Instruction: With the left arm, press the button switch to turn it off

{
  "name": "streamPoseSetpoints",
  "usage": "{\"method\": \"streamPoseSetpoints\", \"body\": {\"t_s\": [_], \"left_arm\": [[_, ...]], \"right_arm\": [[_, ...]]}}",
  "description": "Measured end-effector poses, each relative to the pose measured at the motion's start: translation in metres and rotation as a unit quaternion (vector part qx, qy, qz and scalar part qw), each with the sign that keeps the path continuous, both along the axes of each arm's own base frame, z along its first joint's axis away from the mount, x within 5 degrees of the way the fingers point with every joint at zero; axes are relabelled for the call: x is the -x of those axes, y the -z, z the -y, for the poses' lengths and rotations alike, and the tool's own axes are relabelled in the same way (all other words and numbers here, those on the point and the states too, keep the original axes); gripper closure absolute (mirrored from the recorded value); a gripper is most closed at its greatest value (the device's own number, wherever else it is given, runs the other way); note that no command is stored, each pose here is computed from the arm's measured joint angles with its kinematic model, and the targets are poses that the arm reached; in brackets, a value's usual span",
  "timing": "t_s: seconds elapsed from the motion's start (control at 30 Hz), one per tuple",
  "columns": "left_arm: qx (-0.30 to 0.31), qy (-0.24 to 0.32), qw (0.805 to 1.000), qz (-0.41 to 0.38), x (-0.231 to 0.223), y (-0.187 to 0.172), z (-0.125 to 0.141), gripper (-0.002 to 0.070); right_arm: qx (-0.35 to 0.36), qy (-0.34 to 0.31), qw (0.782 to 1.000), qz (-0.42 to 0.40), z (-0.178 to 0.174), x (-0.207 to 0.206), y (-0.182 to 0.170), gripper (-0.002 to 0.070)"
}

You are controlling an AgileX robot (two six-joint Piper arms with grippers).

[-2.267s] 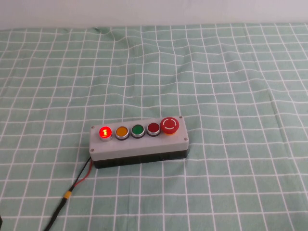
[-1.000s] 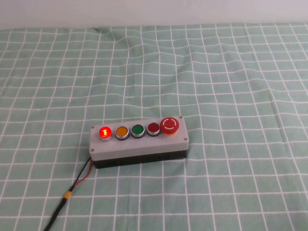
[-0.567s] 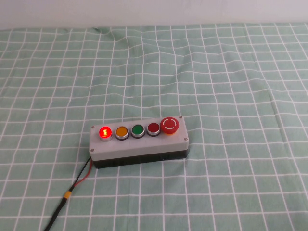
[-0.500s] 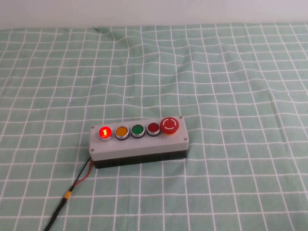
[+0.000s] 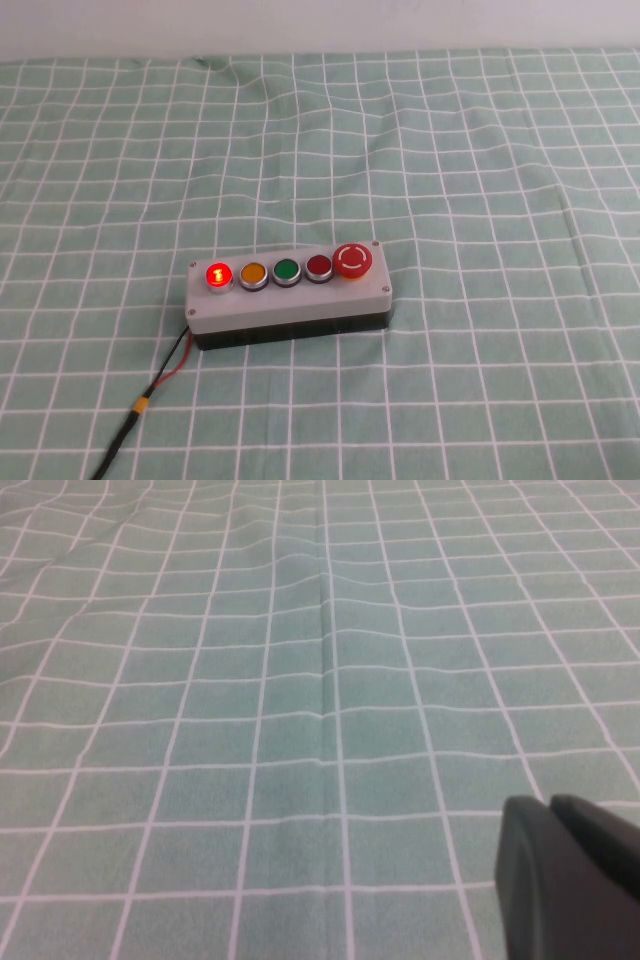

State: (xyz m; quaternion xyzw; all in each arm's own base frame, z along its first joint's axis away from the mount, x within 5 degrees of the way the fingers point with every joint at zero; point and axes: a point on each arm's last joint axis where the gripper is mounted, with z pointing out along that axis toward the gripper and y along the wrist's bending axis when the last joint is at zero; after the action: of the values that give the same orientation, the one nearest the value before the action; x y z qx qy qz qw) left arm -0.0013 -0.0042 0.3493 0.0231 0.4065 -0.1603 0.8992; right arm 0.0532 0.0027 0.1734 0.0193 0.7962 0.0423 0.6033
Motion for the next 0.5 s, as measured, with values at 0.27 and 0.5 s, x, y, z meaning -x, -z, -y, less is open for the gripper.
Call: {"method": "streamPoseSetpoints", "body": {"t_s": [0.27, 0.5], "left_arm": [[0.018, -0.013, 0.987, -0.159, 0.0, -0.023, -0.006, 0.0677], [0.025, 0.005, 0.938, -0.346, -0.042, -0.03, 0.002, 0.0677]], "right_arm": [[0.0, 0.0, 1.0, 0.0, 0.0, 0.0, 0.0, 0.0694], [0.0, 0.0, 1.0, 0.0, 0.0, 0.0, 0.0, 0.0694]]}}
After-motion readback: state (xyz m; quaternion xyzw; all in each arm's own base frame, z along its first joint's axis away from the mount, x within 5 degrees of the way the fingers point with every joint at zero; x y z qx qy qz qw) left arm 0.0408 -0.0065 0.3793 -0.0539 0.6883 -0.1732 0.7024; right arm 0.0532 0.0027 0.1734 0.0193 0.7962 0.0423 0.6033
